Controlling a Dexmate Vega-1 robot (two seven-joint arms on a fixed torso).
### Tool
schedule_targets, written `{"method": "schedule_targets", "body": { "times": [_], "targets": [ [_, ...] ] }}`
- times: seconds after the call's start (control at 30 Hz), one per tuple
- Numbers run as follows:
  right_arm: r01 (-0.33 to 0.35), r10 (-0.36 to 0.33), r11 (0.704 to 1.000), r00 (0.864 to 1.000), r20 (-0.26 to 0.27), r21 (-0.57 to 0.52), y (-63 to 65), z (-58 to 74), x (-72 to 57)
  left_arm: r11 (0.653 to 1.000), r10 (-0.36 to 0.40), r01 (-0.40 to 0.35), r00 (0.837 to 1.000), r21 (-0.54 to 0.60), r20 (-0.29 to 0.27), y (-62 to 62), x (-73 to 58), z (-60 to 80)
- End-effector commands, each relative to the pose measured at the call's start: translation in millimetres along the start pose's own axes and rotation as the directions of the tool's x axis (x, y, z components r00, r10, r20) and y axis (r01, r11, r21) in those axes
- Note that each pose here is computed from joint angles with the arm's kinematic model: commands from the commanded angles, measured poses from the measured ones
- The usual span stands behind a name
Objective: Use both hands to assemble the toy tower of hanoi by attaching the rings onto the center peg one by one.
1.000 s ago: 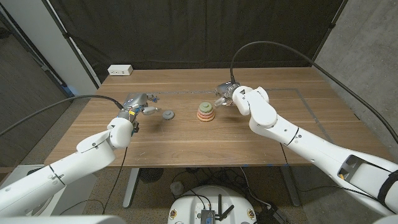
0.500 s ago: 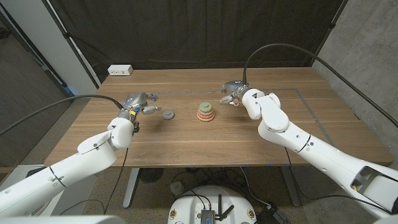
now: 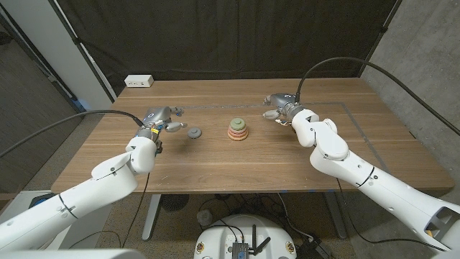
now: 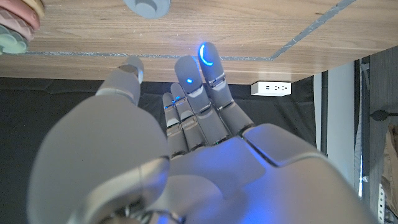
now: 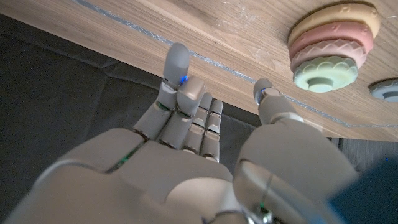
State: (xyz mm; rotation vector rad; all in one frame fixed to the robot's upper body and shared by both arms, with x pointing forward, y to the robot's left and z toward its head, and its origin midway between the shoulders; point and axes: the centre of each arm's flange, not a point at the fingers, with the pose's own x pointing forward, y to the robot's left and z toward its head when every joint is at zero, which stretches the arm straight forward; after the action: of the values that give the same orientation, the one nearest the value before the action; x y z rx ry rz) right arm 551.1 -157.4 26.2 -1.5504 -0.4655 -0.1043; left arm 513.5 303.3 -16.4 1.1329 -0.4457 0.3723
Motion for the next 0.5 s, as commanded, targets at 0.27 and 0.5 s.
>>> {"method": "schedule_targets", "body": {
  "times": [0.27,0.5],
  "targets": [
    [0.086,-0.080,0.993,0.994,-0.073,0.076,8.2,-31.0,-18.7,1.000,0.022,-0.022,1.000,-0.011,-0.004,-1.7,-6.7,3.2],
    [0.099,-0.092,0.993,0.991,-0.096,0.069,11.5,-40.8,-22.1,0.999,0.032,-0.032,0.999,-0.010,-0.008,-0.9,-9.9,3.6]
  ]
}}
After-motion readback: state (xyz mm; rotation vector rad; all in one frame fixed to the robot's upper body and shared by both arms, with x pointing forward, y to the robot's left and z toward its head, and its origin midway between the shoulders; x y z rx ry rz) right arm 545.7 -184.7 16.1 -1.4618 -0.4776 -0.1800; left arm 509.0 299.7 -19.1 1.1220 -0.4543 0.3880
